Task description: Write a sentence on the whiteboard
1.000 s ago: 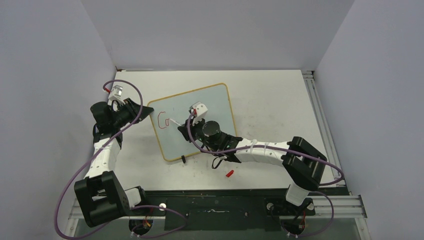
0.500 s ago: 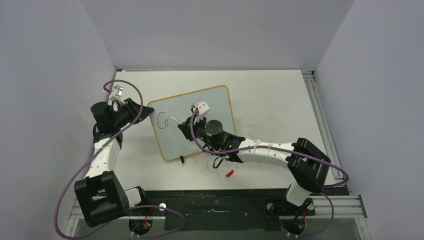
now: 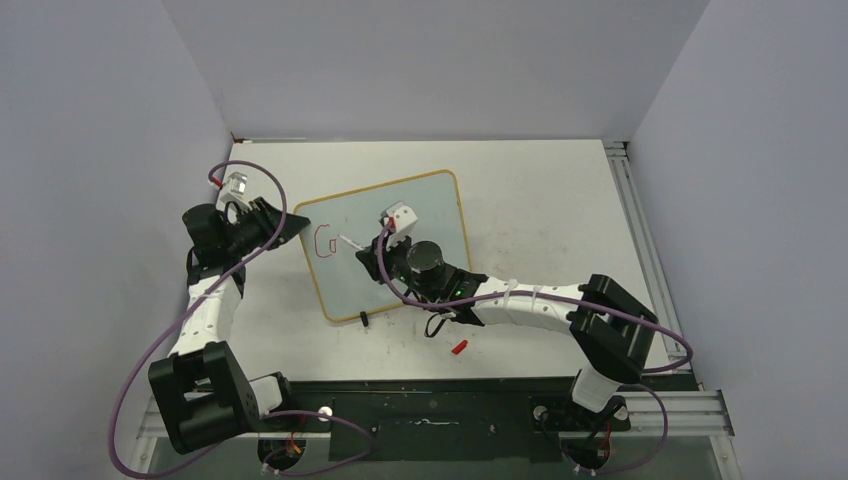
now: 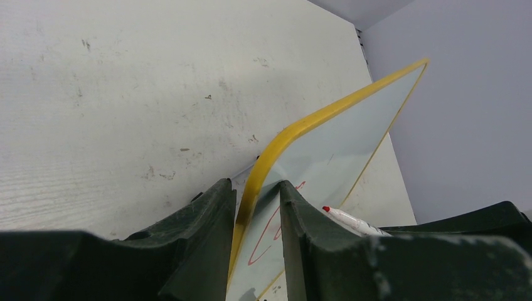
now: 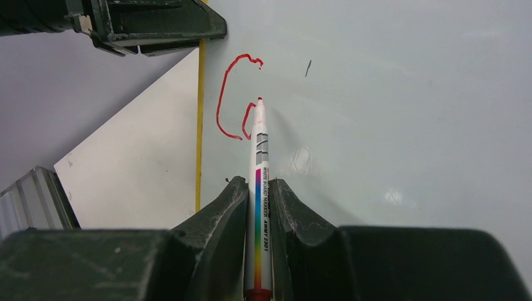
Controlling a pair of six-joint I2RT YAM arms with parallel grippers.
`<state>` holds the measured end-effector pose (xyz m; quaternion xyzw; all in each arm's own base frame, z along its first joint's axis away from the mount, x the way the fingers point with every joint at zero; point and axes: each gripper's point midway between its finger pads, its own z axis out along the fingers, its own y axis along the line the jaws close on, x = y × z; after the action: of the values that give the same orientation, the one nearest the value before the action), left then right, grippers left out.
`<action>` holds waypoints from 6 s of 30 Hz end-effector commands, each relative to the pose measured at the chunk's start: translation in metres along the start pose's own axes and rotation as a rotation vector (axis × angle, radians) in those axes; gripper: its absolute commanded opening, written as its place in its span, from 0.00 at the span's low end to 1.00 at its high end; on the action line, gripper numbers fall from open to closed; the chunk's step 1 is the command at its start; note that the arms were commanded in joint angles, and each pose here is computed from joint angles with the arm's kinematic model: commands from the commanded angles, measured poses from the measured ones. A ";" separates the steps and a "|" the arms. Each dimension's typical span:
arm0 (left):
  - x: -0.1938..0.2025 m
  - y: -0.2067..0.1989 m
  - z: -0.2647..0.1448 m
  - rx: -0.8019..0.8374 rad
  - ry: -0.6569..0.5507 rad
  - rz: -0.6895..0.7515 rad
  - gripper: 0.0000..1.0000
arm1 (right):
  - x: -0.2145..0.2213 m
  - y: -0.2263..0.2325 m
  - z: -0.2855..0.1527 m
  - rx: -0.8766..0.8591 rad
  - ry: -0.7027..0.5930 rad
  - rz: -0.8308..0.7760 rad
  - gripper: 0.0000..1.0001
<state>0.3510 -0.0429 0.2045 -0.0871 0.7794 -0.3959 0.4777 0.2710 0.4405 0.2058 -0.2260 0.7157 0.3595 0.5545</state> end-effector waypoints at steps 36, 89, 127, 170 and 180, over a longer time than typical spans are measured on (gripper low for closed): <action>-0.009 -0.004 0.000 0.012 -0.013 0.039 0.29 | 0.028 -0.005 -0.005 0.016 0.043 0.024 0.05; -0.010 -0.005 0.000 0.015 -0.014 0.041 0.29 | -0.003 -0.014 0.001 0.073 -0.030 0.004 0.05; -0.010 -0.005 -0.001 0.018 -0.017 0.041 0.29 | 0.018 -0.021 -0.023 0.115 0.009 0.011 0.05; -0.009 -0.005 -0.001 0.017 -0.016 0.039 0.29 | -0.009 -0.009 -0.005 0.101 -0.036 -0.029 0.05; -0.009 -0.006 -0.001 0.020 -0.014 0.038 0.29 | -0.002 -0.015 0.001 0.108 -0.015 -0.026 0.05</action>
<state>0.3507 -0.0422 0.2029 -0.0864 0.7811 -0.3930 0.4774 0.2746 0.4219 0.1883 -0.2126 0.7395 0.3025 0.5626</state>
